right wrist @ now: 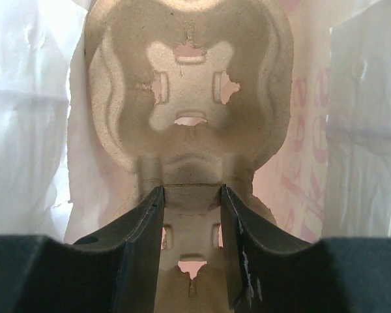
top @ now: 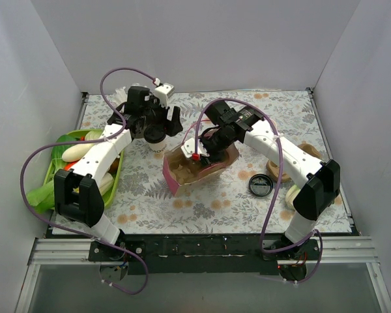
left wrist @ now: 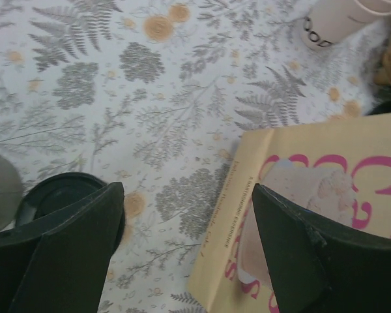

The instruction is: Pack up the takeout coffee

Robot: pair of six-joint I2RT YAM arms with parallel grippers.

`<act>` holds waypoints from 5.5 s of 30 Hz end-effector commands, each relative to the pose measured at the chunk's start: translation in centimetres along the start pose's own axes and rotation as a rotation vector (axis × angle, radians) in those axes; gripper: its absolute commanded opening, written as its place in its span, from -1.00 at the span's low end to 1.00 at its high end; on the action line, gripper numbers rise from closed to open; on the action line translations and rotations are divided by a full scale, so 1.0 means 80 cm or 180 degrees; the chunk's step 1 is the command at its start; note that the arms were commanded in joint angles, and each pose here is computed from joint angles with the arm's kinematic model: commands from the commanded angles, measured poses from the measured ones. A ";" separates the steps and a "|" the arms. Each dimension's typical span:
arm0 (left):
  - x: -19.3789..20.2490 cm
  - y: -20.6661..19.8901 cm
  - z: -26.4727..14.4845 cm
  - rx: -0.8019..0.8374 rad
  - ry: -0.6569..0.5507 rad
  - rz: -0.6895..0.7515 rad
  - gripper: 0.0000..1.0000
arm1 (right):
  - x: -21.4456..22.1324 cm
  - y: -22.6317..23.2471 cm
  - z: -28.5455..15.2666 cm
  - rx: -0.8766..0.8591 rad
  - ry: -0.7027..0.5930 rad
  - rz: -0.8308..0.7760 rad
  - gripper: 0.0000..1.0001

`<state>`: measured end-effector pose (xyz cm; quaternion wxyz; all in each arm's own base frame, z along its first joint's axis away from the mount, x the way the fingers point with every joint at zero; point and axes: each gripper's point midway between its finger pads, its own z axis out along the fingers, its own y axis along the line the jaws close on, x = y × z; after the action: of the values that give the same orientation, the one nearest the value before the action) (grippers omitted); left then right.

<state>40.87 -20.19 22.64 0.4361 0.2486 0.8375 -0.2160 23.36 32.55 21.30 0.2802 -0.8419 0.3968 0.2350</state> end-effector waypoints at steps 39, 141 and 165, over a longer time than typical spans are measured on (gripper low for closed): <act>-0.108 -0.018 0.009 0.0265 -0.0697 -0.0442 0.72 | -0.038 0.014 -0.006 -0.0238 -0.0015 0.0603 -0.97; -0.163 0.027 -0.081 -0.0494 -0.1286 -0.0308 0.87 | 0.030 0.057 0.034 -0.0204 0.0349 0.0284 0.82; -0.032 -0.160 -0.154 0.1769 -0.0344 -0.0126 0.78 | -0.040 -0.047 -0.136 0.1987 -0.0012 0.0589 0.96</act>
<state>31.21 -22.03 36.19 0.4919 0.3199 0.7156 -0.3789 23.19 29.89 27.80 0.4120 -0.7643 0.4767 0.1373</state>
